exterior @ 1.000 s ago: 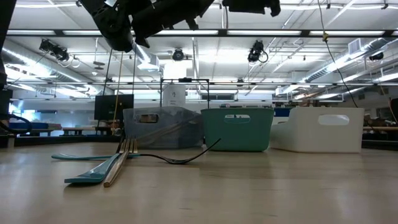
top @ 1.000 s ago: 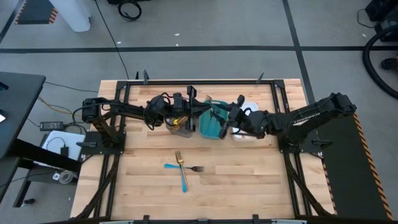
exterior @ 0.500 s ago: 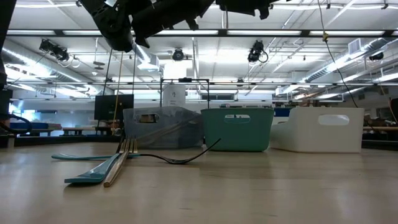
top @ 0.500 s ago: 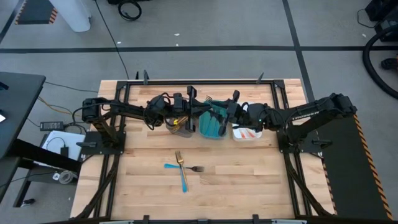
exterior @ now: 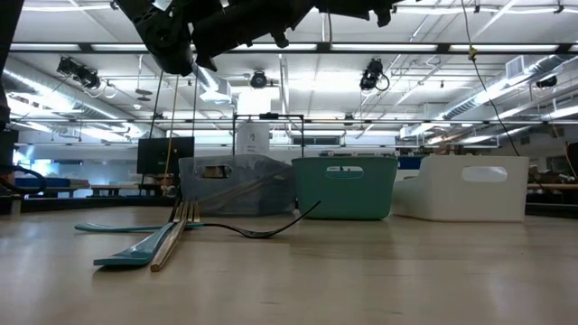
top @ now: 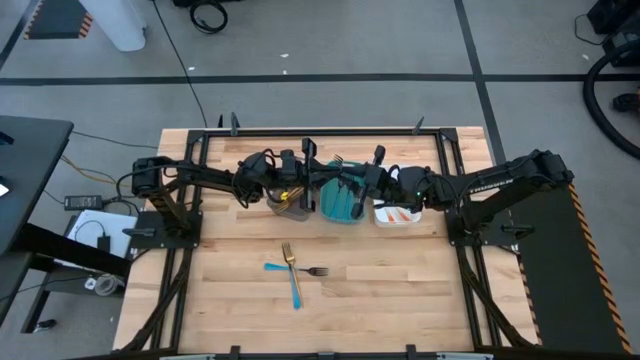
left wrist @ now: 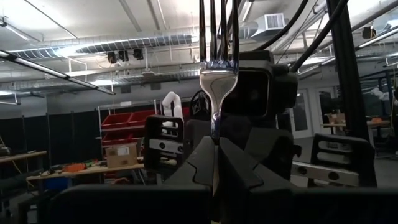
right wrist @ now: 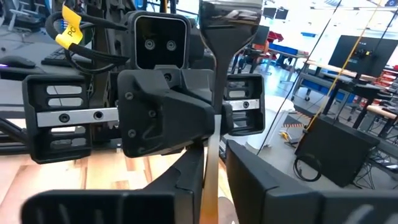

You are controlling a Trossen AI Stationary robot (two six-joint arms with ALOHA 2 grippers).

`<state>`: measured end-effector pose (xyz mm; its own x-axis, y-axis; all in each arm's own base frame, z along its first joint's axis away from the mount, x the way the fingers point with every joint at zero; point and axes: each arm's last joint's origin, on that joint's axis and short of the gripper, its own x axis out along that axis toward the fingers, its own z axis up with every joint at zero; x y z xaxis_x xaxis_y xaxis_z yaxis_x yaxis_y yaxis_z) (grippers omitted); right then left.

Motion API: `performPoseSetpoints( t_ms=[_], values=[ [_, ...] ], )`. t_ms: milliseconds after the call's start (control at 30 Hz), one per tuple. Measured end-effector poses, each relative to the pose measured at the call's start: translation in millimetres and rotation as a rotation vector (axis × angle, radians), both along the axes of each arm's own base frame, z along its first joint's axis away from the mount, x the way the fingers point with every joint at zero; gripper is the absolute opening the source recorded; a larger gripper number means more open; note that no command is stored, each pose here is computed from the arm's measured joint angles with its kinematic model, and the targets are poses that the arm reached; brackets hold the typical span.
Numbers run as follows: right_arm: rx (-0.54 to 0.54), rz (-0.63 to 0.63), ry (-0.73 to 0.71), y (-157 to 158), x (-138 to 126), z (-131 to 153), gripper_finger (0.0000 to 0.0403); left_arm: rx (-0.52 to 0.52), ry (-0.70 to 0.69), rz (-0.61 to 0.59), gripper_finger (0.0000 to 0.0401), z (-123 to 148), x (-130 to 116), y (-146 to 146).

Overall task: Sort silverware by color (type)
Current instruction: Put the orange fork into the white bin

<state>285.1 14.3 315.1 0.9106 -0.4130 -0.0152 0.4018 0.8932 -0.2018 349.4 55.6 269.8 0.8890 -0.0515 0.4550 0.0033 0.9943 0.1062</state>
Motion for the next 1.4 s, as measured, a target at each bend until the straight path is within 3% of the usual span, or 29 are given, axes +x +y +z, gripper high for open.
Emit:
performPoseSetpoints(
  t_ms=[267,733,1167,1400],
  values=[
    [0.009,-0.003,0.006,0.0,-0.1,-1.0,0.0023,0.002,0.006,0.003,0.0018,-0.6,0.3,0.2],
    [0.012,-0.007,0.014,-0.2,-0.1,-1.9,0.0025,-0.008,0.025,0.009,0.0041,-2.3,1.0,1.5],
    [0.013,-0.008,0.010,-0.2,-0.1,-1.6,0.0030,0.000,0.026,0.020,0.0132,-2.4,0.9,2.7],
    [0.016,-0.007,0.006,0.0,-0.1,-1.3,0.0031,0.013,0.035,0.044,0.0158,-3.2,0.3,8.7]
  ],
)
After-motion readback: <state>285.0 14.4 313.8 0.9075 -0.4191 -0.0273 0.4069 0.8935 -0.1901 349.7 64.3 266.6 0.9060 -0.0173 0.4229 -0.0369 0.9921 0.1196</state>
